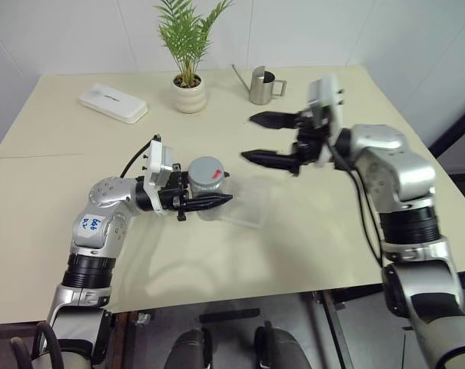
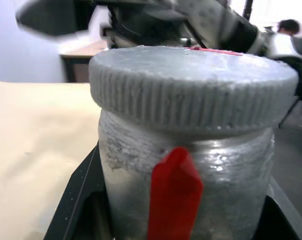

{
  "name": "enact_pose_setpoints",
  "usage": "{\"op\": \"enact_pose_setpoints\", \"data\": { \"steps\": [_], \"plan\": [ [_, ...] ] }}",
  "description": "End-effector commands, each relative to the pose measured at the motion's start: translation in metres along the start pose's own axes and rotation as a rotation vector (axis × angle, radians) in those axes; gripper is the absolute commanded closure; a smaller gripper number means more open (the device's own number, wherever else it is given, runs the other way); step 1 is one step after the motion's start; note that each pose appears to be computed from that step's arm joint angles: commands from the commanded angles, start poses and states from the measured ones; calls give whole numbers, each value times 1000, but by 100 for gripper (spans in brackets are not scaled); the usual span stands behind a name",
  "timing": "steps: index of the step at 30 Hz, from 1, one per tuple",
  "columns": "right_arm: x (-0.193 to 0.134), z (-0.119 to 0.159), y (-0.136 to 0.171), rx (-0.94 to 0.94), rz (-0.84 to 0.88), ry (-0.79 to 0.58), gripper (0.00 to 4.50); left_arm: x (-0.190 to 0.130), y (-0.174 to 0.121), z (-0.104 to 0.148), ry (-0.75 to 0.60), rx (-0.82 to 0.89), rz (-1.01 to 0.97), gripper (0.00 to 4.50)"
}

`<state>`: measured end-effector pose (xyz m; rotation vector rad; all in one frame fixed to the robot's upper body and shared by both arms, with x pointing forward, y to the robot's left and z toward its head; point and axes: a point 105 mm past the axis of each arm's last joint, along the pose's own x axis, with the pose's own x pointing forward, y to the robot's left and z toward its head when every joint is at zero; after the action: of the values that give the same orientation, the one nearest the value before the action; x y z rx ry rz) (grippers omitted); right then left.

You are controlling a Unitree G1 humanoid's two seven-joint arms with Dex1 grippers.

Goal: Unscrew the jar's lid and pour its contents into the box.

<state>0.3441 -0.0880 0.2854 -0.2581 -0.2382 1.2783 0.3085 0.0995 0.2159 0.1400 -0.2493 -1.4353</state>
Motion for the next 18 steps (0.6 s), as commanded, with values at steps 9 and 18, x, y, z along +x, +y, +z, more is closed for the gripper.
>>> {"op": "enact_pose_setpoints", "data": {
  "steps": [9,18],
  "plan": [
    [14,21,36,4,143,-73,27,-2,1,10,-3,57,3,249],
    [69,22,69,32,208,-72,27,2,1,9,-5,49,-1,249]
  ]
}}
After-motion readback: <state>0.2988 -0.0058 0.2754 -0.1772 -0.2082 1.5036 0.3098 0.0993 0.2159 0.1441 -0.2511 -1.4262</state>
